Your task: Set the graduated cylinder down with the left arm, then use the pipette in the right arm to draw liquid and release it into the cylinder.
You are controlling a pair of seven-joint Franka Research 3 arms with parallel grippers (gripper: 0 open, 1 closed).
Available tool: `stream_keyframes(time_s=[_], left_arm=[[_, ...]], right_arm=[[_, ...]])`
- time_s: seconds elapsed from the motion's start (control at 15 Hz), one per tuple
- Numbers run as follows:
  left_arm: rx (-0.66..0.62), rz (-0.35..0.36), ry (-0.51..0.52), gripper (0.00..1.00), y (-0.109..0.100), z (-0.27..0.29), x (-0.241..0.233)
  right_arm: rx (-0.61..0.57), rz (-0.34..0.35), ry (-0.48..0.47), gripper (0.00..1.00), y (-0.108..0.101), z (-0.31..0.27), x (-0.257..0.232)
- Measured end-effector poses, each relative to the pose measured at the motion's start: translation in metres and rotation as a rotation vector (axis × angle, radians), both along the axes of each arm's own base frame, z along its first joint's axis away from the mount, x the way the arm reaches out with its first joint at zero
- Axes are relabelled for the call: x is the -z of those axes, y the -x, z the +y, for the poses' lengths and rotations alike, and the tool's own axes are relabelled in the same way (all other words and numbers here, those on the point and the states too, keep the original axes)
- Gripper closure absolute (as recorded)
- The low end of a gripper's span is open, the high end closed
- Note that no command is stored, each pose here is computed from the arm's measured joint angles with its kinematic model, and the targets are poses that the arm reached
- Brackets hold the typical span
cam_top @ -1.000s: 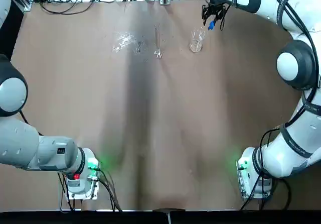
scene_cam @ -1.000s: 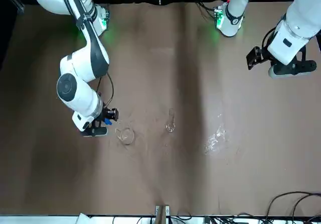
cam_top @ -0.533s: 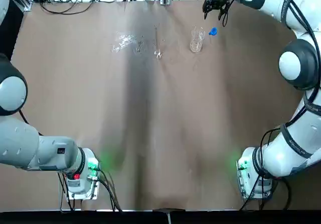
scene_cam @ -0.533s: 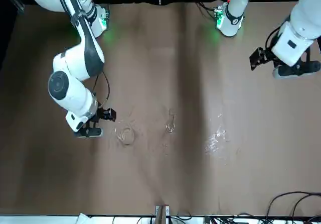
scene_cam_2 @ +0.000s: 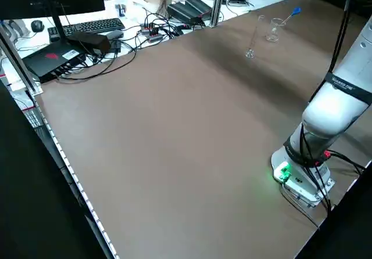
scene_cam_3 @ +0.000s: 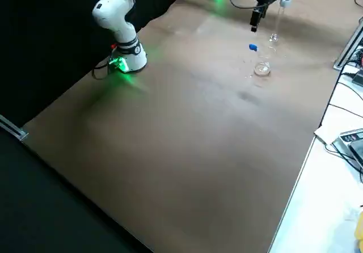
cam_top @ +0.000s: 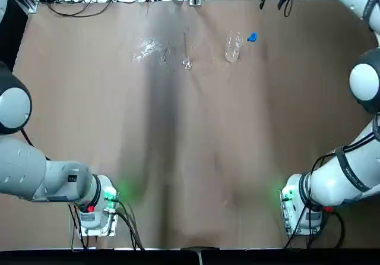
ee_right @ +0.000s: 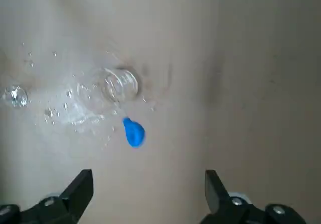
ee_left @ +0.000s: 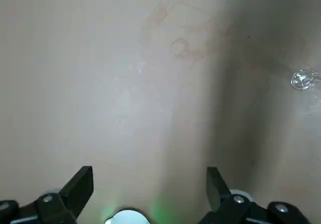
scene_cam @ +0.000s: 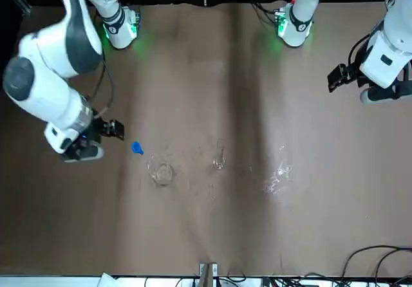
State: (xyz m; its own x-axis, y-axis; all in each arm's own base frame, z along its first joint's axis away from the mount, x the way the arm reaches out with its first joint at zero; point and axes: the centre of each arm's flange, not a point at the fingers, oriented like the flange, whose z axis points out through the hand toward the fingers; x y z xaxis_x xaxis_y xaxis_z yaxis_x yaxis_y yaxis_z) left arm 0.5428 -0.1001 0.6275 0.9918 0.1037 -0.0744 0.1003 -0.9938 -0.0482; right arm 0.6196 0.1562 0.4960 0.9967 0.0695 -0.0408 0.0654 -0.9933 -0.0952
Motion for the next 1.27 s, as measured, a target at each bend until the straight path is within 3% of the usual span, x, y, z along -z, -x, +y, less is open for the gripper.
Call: stream_keyframes(time_s=[0.33,0.73,1.27], left_arm=[[0.0,0.003,0.0,0.0,-0.001,0.0,0.001],[0.0,0.004,0.0,0.0,-0.001,0.0,0.002],[-0.009,0.004,0.0,0.0,-0.002,0.005,0.002]], right_arm=[[-0.059,0.049,0.003,0.01,0.024,-0.059,-0.047],[-0.035,0.003,0.001,0.0,0.06,-0.089,-0.111],[-0.026,0.016,0.002,0.0,0.065,-0.098,-0.108]])
